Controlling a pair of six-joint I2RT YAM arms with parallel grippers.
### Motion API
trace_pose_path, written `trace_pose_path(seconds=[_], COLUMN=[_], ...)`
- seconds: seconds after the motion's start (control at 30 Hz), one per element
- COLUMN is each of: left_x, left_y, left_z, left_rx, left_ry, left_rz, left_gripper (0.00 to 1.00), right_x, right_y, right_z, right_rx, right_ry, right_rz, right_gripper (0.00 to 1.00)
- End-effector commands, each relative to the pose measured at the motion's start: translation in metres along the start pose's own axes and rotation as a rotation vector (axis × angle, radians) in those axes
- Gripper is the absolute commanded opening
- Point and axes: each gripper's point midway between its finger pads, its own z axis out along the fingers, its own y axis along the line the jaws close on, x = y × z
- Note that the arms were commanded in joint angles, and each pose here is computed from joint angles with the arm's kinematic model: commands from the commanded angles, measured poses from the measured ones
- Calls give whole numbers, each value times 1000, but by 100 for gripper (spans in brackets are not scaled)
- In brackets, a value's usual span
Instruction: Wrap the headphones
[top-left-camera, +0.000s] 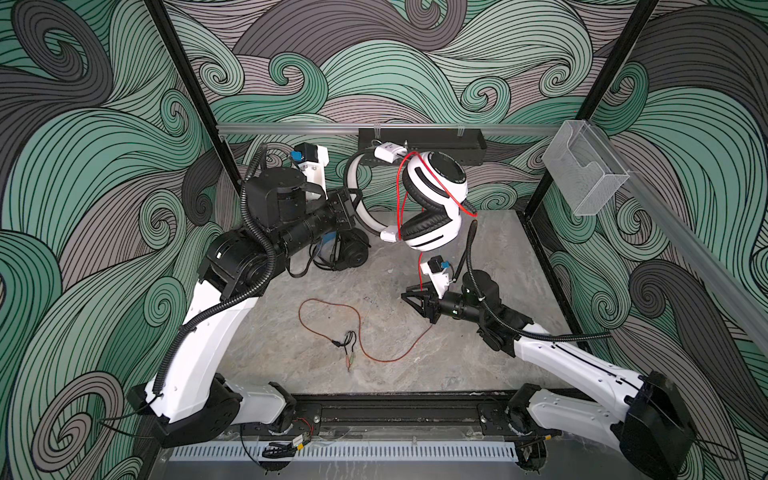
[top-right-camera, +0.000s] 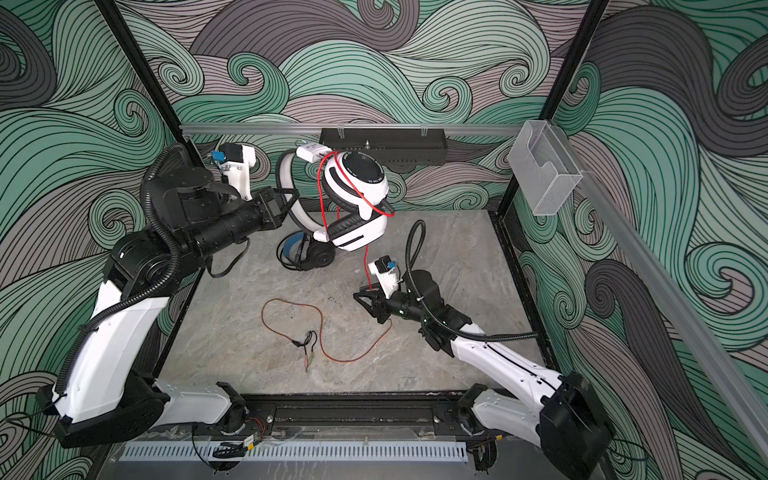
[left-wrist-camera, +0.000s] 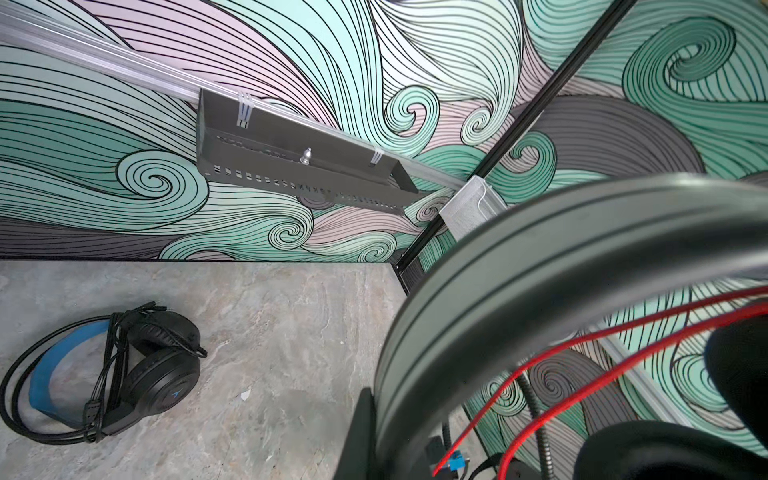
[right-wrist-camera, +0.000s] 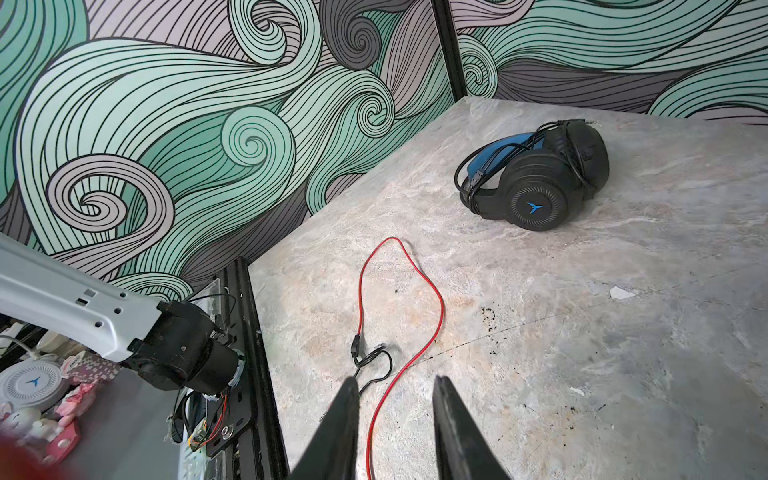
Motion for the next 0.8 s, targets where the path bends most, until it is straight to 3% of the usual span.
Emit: trace_pose_path(seconds=[0.0, 0.3, 0.57, 0.77], left_x=[-49, -64, -59, -28], left_y=[-14, 29, 89, 131], left_z=[-17, -10, 0, 23], left_rx=[63, -103, -401, -592], left_ry=[-182, -305, -368, -283], left_rz=[-145, -262, -129, 45], left_gripper=[0, 0, 0, 0], right_x=[5, 28, 28, 10], right_y=[0, 16, 46, 70], right_z=[5, 11, -12, -36], right_rx=[13, 99, 170, 210], right_ry=[1, 161, 275, 366], right_rz=[-4, -131, -326, -498], right_gripper=[27, 3, 0, 0])
